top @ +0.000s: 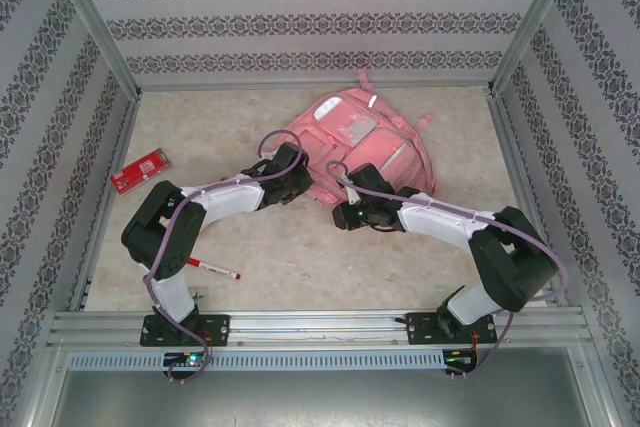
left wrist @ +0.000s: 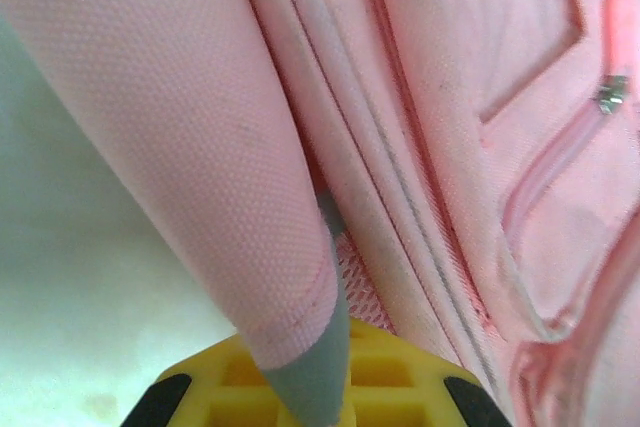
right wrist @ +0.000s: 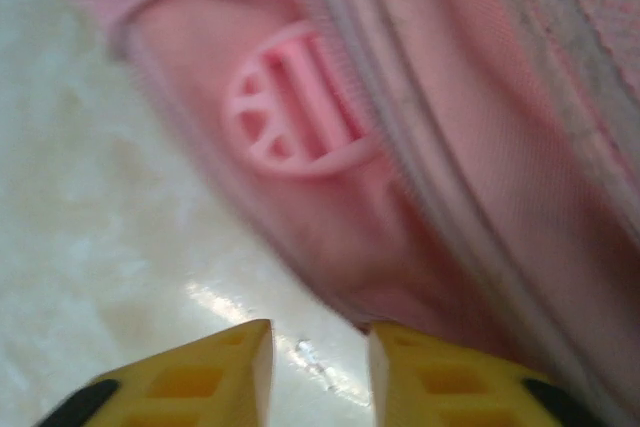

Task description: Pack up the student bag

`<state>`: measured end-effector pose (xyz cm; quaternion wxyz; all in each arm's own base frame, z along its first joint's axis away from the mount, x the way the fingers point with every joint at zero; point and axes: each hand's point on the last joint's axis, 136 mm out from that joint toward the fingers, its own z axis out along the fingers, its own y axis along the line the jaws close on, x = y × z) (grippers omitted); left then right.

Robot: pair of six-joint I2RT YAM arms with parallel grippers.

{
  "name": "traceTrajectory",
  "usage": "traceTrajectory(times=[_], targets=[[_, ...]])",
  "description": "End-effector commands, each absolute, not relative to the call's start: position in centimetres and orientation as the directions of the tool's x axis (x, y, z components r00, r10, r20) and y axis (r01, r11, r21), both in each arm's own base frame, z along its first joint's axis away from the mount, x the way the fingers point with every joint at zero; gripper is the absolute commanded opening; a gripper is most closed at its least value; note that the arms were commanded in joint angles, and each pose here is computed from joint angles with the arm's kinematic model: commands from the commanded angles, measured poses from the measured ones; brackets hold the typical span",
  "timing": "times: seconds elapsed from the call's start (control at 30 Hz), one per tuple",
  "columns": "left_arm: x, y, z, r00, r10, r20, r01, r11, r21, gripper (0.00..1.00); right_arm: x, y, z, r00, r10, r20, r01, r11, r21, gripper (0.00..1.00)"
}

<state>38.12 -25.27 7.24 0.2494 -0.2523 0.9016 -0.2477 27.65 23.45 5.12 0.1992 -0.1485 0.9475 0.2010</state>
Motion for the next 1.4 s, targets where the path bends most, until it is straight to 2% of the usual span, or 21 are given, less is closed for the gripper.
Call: traceTrajectory(times=[0.0,0.13,0.2,0.37,0.47,0.5,0.6,0.73,0.87,0.97,1.17,1.37], targets=[[35.2,-29.5,9.5,-0.814,-0.535,-0.224,-0.254,0.676,-0.692,0.00,31.8,22.1,5.7,-0.864,-0.099,-0.494,-0.286,0.904,0.319,0.23],[33.0,-31.5,9.5,-0.860,-0.478,-0.180,-0.220,0.664,-0.715,0.00,34.8,19.1,5.1,-0.851,-0.098,-0.515,-0.262,0.931,0.254,0.16],[32.3,-32.2,9.6,-0.879,-0.452,-0.149,-0.216,0.659,-0.721,0.00,35.8,18.9,5.7,-0.849,-0.100,-0.518,-0.281,0.917,0.284,0.16],[31.9,-31.6,9.1,-0.873,-0.472,-0.126,-0.254,0.660,-0.707,0.00,35.8,19.7,9.1,-0.797,-0.157,-0.583,-0.381,0.880,0.283,0.21],[31.9,-31.3,9.1,-0.854,-0.510,-0.103,-0.292,0.633,-0.717,0.00,33.6,20.4,11.1,-0.722,-0.213,-0.659,-0.458,0.860,0.224,0.27],[31.9,-31.5,9.4,-0.849,-0.520,-0.089,-0.301,0.616,-0.728,0.00,32.4,20.7,11.7,-0.677,-0.249,-0.692,-0.500,0.846,0.185,0.32],[32.0,-31.9,9.8,-0.842,-0.535,-0.065,-0.312,0.583,-0.750,0.00,28.2,21.8,12.1,-0.496,-0.366,-0.788,-0.645,0.762,0.052,0.37],[31.9,-32.4,9.8,-0.840,-0.541,-0.035,-0.329,0.561,-0.760,0.00,23.4,22.9,11.6,-0.287,-0.332,-0.899,-0.771,0.637,0.011,0.38],[31.5,-33.5,10.3,-0.842,-0.539,0.021,-0.342,0.503,-0.794,0.00,23.6,21.7,10.4,-0.250,-0.337,-0.907,-0.723,0.689,-0.057,0.47],[31.2,-34.1,10.9,-0.842,-0.538,0.044,-0.343,0.471,-0.813,0.00,23.2,22.4,9.2,-0.130,-0.367,-0.921,-0.767,0.626,-0.142,0.49],[31.1,-34.3,12.0,-0.837,-0.545,0.038,-0.337,0.459,-0.822,0.00,25.7,23.9,7.8,-0.075,-0.380,-0.922,-0.748,0.632,-0.200,0.50],[30.9,-34.1,12.1,-0.830,-0.557,0.039,-0.344,0.455,-0.821,0.00,28.7,23.7,7.8,-0.035,-0.331,-0.943,-0.643,0.730,-0.232,0.50]])
